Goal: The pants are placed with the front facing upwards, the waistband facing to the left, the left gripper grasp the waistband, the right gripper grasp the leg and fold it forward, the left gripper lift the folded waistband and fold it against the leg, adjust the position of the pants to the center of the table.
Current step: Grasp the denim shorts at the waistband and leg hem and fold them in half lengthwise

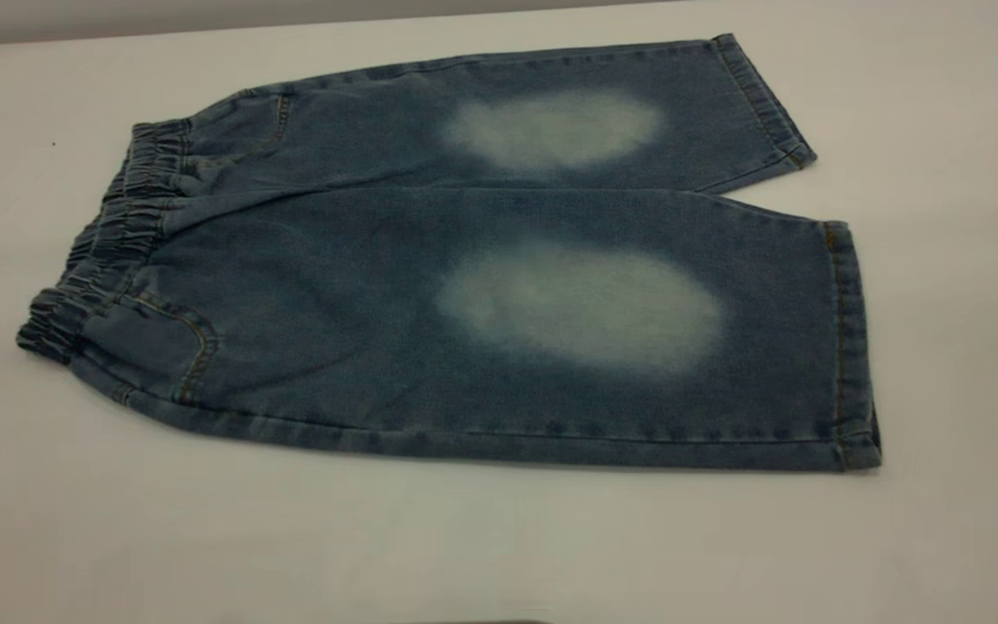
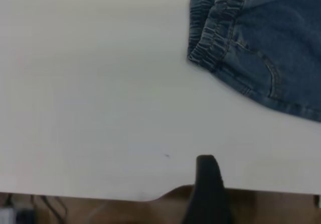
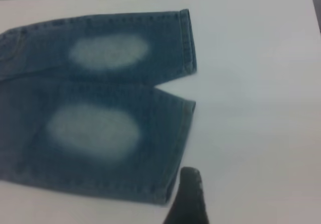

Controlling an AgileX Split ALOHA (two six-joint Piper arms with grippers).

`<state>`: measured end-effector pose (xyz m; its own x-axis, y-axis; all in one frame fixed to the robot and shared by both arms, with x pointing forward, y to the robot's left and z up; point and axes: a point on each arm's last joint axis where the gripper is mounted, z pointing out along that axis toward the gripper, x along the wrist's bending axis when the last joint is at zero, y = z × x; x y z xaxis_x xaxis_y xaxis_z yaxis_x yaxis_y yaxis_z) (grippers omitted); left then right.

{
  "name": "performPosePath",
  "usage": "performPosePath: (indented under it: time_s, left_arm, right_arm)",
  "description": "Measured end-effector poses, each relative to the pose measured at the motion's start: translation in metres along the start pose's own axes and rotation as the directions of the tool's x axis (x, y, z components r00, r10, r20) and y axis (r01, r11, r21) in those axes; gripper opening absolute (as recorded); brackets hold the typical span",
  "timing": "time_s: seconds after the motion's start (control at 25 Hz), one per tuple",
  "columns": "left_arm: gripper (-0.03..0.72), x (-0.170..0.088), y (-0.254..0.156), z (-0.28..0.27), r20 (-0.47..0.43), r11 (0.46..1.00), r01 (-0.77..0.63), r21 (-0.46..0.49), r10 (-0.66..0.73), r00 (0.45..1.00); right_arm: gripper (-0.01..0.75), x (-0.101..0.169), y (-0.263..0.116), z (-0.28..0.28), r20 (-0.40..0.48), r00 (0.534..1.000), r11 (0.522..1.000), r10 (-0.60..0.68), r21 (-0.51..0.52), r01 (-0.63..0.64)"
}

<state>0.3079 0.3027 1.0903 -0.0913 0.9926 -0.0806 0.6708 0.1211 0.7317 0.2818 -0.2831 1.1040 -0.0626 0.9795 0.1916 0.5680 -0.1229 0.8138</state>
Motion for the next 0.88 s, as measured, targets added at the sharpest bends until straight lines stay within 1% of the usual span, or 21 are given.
performPosePath:
  time_s: [0.08,0.24,0.4,0.56,0.72,0.88]
  left_arm:
    - [0.493,-0.001,0.021,0.018,-0.009,0.996,0.033,0.077,-0.033,0.999]
    - [0.493,-0.003,0.051,0.059,-0.03,0.98,0.069,0.186,-0.065,0.997]
    - [0.493,-0.003,0.071,0.1,-0.033,0.981,0.089,0.17,-0.085,0.996]
    - [0.493,-0.003,0.077,0.135,-0.043,0.975,0.143,0.168,-0.138,0.99]
    - [0.493,-0.001,0.076,0.168,-0.056,0.967,0.156,0.202,-0.147,0.988]
    - [0.493,0.0,0.068,0.206,-0.073,0.952,0.163,0.259,-0.149,0.986]
  right_arm:
    - [0.529,-0.001,0.017,0.013,0.004,1.0,1.0,0.015,0.027,-0.015]
    - [0.529,-0.004,0.035,0.048,0.003,0.998,0.993,0.06,0.101,-0.06]
    - [0.529,-0.008,0.04,0.074,0.015,0.997,0.98,0.081,0.18,-0.082]
    - [0.529,-0.011,0.042,0.088,0.019,0.998,0.975,0.065,0.213,-0.067]
    - [0.529,-0.011,0.043,0.093,0.019,0.998,0.973,0.065,0.221,-0.067]
    - [0.529,-0.011,0.043,0.093,0.015,0.998,0.974,0.055,0.22,-0.057]
